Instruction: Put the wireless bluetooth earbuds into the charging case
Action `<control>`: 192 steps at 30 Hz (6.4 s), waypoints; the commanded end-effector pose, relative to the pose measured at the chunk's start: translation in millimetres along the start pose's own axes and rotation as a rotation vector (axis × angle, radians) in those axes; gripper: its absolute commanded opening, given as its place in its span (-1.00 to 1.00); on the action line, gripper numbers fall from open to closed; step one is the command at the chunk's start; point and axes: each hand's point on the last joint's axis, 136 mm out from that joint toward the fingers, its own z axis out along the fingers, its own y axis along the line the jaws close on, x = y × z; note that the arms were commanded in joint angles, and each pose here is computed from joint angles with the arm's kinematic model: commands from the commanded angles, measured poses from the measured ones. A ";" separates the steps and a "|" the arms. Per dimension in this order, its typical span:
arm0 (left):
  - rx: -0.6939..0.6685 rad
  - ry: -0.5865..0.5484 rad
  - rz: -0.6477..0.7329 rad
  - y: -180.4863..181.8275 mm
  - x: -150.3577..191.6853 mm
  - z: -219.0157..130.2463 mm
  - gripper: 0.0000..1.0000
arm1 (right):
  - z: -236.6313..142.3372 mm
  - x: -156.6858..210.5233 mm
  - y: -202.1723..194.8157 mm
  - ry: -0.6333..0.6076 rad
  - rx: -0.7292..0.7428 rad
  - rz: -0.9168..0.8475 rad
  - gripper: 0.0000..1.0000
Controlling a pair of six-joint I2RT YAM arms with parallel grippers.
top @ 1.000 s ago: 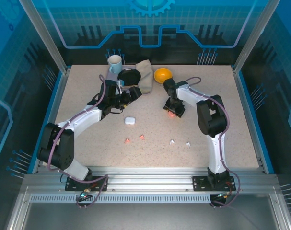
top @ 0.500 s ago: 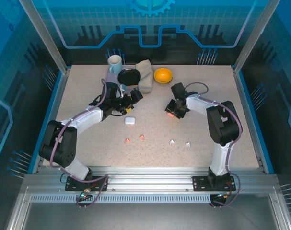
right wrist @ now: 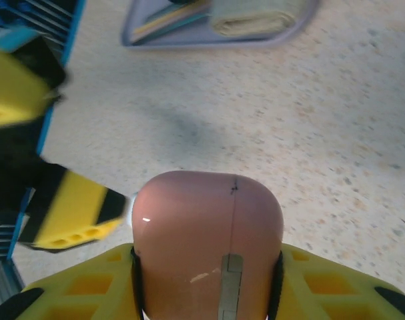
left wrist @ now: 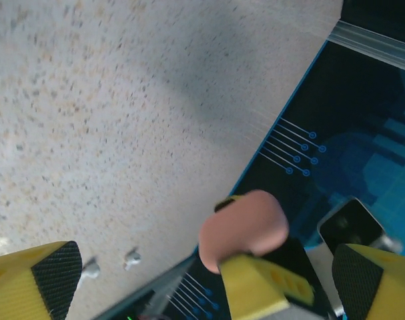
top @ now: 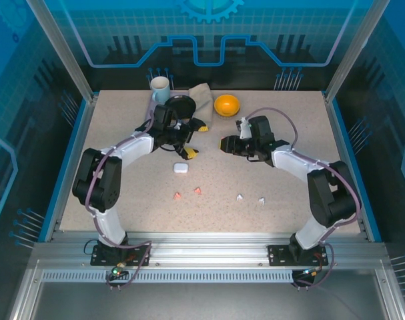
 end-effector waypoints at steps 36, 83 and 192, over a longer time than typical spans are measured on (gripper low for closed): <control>0.079 0.191 -0.263 -12.6 43.3 44.5 0.68 | 12.4 -1.9 35.9 -0.047 -0.020 -0.177 -0.34; -0.259 -0.206 0.229 -30.3 -32.0 -22.1 0.97 | 35.7 55.8 -23.5 0.268 0.339 -0.179 0.54; -0.112 -0.287 0.077 -10.3 -59.6 -87.5 0.98 | 56.4 -33.6 -49.3 0.181 0.505 0.089 0.59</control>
